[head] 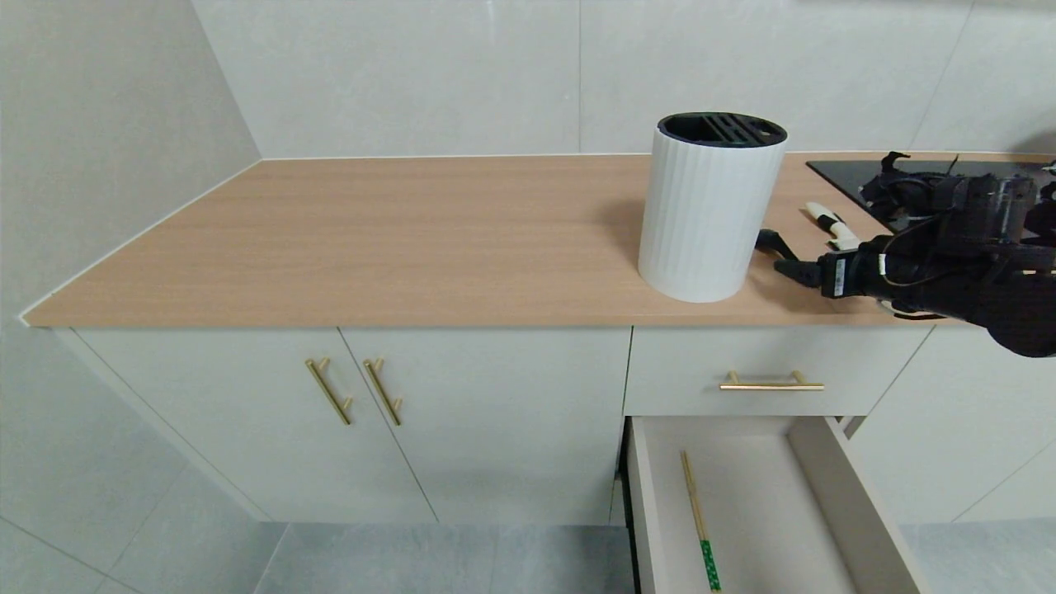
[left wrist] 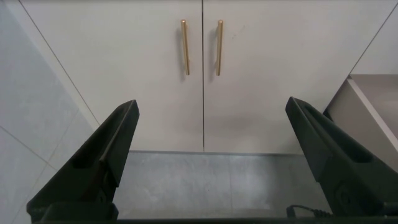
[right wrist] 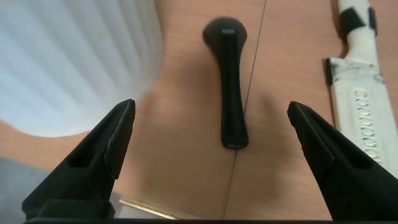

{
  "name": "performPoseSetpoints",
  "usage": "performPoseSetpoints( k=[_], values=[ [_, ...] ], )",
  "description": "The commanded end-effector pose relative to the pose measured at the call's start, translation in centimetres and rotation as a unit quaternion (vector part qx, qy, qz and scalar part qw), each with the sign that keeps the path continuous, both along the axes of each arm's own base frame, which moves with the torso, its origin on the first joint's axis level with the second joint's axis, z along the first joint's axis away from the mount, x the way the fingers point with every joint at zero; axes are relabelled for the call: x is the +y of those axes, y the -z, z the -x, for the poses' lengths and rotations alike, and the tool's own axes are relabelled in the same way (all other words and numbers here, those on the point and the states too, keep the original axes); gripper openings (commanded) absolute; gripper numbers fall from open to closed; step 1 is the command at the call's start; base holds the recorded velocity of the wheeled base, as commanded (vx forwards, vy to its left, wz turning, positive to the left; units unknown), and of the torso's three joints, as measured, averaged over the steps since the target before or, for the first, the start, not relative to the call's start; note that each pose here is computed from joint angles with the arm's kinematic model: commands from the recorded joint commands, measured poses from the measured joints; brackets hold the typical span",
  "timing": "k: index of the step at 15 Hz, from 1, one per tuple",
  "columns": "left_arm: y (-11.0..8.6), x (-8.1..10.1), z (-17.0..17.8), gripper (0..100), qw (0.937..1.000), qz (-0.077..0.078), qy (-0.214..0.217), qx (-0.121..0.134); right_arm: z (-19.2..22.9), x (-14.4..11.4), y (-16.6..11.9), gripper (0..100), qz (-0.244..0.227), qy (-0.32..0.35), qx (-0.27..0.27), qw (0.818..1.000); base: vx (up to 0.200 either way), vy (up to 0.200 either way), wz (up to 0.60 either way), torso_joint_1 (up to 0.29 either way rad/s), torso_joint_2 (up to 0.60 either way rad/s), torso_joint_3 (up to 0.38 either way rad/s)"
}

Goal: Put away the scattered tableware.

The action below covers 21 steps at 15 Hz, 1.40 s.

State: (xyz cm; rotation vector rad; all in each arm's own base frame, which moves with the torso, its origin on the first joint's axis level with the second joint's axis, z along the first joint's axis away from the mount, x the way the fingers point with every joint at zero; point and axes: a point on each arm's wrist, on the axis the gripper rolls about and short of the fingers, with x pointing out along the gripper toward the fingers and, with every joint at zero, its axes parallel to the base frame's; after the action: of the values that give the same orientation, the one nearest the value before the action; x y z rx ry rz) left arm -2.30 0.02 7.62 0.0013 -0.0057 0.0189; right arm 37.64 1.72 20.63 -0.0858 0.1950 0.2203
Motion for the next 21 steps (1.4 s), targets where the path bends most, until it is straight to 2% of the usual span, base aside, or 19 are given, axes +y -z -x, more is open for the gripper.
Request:
performPoseSetpoints(
  k=[1, 6, 15, 16, 21],
  values=[
    [0.0, 0.0, 0.0, 100, 1.0, 0.0, -0.001, 0.001, -1.1, 0.0, 1.4, 100, 0.002, 0.001, 0.023, 1.0, 0.0, 0.0, 0.0, 0.0, 0.0, 0.0],
    [0.0, 0.0, 0.0, 100, 1.0, 0.0, -0.001, 0.001, -1.6, 0.0, 1.6, 100, 0.005, 0.013, 0.046, 0.999, 0.0, 0.0, 0.0, 0.0, 0.0, 0.0],
    [0.0, 0.0, 0.0, 100, 1.0, 0.0, 0.0, 0.001, -3.2, 0.3, 2.5, 100, 0.004, 0.038, 0.039, 0.999, 0.0, 0.0, 0.0, 0.0, 0.0, 0.0],
    [0.0, 0.0, 0.0, 100, 1.0, 0.0, -0.001, 0.001, -3.2, 0.3, 2.5, 0, 0.005, 0.04, 0.038, 0.998, 0.0, 0.0, 0.0, 0.0, 0.0, 0.0],
    [0.0, 0.0, 0.0, 100, 1.0, 0.0, -0.001, 0.001, -3.4, 0.4, 2.8, 0, 0.005, 0.038, 0.042, 0.998, 0.0, 0.0, 0.0, 0.0, 0.0, 0.0]
  ],
)
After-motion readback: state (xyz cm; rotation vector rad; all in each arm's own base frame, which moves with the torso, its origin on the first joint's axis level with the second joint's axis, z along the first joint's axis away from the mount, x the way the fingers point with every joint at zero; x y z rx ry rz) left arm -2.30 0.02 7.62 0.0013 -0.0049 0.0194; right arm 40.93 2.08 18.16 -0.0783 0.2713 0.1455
